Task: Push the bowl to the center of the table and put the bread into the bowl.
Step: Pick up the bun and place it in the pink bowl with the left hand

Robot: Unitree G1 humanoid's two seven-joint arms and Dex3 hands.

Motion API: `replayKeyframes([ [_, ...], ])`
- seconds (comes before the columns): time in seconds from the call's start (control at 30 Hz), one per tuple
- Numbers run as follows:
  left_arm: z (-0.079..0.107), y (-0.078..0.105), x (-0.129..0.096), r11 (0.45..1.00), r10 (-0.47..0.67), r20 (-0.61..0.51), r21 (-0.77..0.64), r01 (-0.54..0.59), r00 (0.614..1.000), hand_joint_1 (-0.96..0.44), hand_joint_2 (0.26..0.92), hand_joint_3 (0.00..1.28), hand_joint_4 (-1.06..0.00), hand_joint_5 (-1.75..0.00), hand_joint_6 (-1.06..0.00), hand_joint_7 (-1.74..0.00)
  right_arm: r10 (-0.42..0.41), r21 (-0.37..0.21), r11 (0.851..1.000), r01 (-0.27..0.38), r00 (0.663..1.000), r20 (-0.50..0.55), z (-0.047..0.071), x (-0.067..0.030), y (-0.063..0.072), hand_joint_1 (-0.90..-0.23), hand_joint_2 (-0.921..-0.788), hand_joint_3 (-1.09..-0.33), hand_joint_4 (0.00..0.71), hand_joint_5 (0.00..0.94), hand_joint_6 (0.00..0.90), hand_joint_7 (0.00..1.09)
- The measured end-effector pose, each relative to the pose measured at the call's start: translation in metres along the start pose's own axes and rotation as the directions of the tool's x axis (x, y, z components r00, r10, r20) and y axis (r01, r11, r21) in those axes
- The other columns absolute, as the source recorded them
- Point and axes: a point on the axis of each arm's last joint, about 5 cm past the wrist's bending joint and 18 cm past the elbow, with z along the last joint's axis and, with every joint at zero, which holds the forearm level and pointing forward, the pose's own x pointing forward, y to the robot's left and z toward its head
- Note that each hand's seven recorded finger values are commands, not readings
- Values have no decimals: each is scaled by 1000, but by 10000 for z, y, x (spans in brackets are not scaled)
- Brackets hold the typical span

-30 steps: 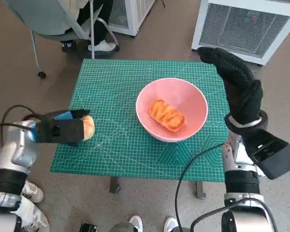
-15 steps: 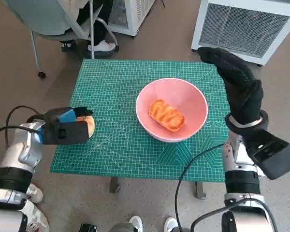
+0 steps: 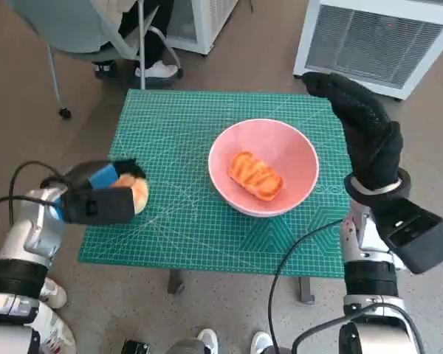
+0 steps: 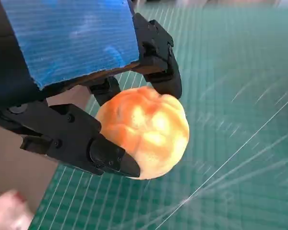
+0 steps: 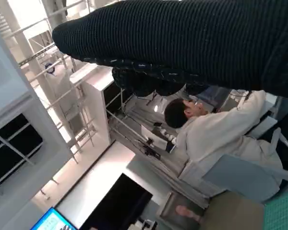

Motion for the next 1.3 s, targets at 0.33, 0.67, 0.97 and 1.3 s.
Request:
replayKeyframes([
  [0.33,473,463,-86,963,268,234,-54,-262,935,-2,920,37,-753,-1026,-635,-1227,5,1,1000,-5,1000,-5,-4,-5,-3,-646,-921,-769,301,56,-1,695],
  [0.67,1203,569,58,904,344,515,43,-424,785,-1,920,16,-757,-1013,-676,-1190,9,5,1000,-9,1000,-14,-8,-4,-8,-644,-921,-771,302,57,-1,682],
  [0.97,1644,490,272,898,287,637,80,-433,715,-1,920,62,-685,-1158,-638,-1168,17,7,1000,-17,1000,-9,12,24,-9,-651,-921,-774,300,58,-1,678],
  [1.3,1809,186,558,947,171,642,102,-305,747,168,920,166,-582,-1280,-362,-1151,21,-2,1000,-21,1000,-5,46,33,-36,-658,-921,-770,300,59,-1,677],
])
